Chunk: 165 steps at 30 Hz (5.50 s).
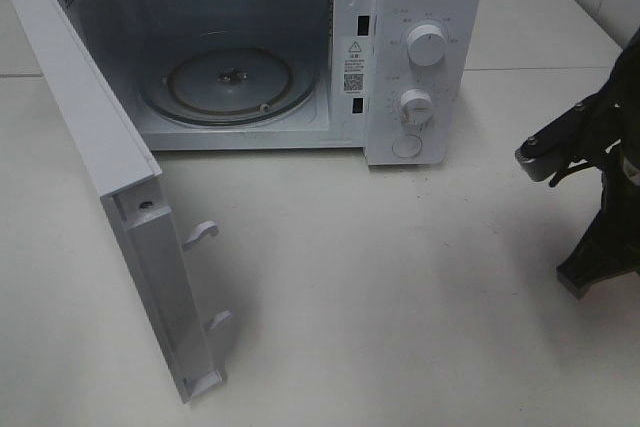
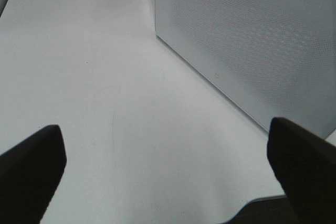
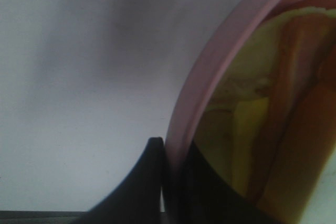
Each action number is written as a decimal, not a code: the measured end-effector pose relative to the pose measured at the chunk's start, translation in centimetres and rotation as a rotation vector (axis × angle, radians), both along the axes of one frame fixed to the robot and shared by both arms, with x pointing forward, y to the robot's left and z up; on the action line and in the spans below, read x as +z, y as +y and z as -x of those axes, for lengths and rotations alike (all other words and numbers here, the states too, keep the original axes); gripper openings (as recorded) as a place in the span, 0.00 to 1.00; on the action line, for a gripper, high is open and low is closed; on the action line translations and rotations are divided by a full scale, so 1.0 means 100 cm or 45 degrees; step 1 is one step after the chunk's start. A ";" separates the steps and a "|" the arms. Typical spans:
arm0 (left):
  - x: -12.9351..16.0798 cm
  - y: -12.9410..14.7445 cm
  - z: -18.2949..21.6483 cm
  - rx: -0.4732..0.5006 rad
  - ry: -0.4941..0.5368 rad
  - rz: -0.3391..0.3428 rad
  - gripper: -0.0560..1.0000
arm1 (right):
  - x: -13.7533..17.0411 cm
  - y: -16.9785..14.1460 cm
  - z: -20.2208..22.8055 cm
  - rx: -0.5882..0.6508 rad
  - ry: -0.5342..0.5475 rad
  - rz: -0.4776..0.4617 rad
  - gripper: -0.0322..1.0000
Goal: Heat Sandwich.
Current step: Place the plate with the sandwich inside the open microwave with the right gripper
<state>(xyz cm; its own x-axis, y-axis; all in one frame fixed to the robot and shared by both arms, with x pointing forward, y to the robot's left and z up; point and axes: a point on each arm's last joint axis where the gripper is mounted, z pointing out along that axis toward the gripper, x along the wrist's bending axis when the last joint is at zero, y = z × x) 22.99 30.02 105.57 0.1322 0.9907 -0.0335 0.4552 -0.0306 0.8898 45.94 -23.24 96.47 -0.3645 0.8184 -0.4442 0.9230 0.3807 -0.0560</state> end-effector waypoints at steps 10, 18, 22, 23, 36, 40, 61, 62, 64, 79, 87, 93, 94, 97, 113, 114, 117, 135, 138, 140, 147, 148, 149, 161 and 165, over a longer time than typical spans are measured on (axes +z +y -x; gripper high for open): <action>0.000 0.000 0.000 0.000 0.000 0.000 0.99 | -0.006 0.022 0.021 0.163 0.057 0.043 0.08; 0.000 0.000 0.000 0.000 0.000 0.000 0.99 | -0.008 0.038 0.040 0.307 0.066 0.055 0.08; 0.000 0.000 0.000 0.000 0.000 0.000 0.99 | -0.001 0.043 0.051 0.381 0.032 0.033 0.08; 0.000 0.000 0.000 0.000 0.000 0.000 0.99 | 0.001 0.045 0.054 0.401 0.020 0.025 0.08; 0.000 0.000 0.000 0.000 0.000 0.000 0.99 | 0.020 0.063 0.085 0.748 -0.032 -0.026 0.08; 0.000 0.000 0.000 0.000 0.000 0.000 0.99 | 0.020 0.067 0.091 0.881 -0.013 -0.019 0.08; 0.000 0.000 0.000 0.000 0.000 0.000 0.99 | 0.019 0.083 0.090 1.483 0.054 0.013 0.08; 0.000 0.000 0.000 0.000 0.000 0.000 0.99 | 0.019 0.083 0.090 1.508 0.055 0.015 0.08; 0.000 0.000 0.000 0.000 0.000 0.000 0.99 | 0.019 0.084 0.090 1.552 0.061 0.023 0.08; 0.000 0.000 0.000 0.000 0.000 0.000 0.99 | 0.020 0.094 0.088 1.880 0.031 0.046 0.08; 0.000 0.000 0.000 0.000 0.000 0.000 0.99 | 0.021 0.100 0.086 2.043 -0.006 0.062 0.08; 0.000 0.000 0.000 0.000 0.000 0.000 0.99 | 0.021 0.094 0.077 2.069 0.005 0.079 0.08; 0.000 0.000 0.000 0.000 0.000 0.000 0.99 | 0.021 0.093 0.075 2.078 0.011 0.082 0.08; 0.000 0.000 0.000 0.000 0.000 0.000 0.99 | 0.020 0.089 0.070 2.142 0.032 0.079 0.08; 0.000 0.000 0.000 0.000 0.000 0.000 0.99 | 0.020 0.072 0.048 2.210 0.025 0.090 0.08; 0.000 0.000 0.000 0.000 0.000 0.000 0.99 | 0.020 0.072 0.047 2.220 0.018 0.088 0.08; 0.000 0.000 0.000 0.000 0.000 0.000 0.99 | 0.017 0.075 0.046 2.235 0.016 0.081 0.08; 0.000 0.000 0.000 0.000 0.000 0.000 0.99 | 0.009 0.119 0.001 2.252 0.034 0.062 0.08; 0.000 0.000 0.000 0.000 0.000 0.000 0.99 | 0.008 0.129 -0.010 2.250 0.024 0.058 0.08; 0.000 0.000 0.000 0.000 0.000 0.000 0.99 | 0.008 0.132 -0.013 2.250 0.022 0.058 0.08; 0.000 0.000 0.000 0.000 0.000 0.000 0.99 | 0.006 0.150 -0.032 2.245 0.002 0.052 0.08; 0.000 0.000 0.000 0.000 0.000 0.000 0.99 | 0.005 0.153 -0.034 2.241 0.000 0.046 0.08; 0.000 0.000 0.000 0.000 0.000 0.000 0.99 | 0.005 0.153 -0.034 2.241 0.000 0.046 0.08; 0.000 0.000 0.000 0.000 0.000 0.000 0.99 | 0.001 0.181 -0.064 2.240 -0.032 0.042 0.08; 0.000 0.000 0.000 0.000 0.000 0.000 0.99 | -0.001 0.188 -0.073 2.241 -0.016 0.048 0.09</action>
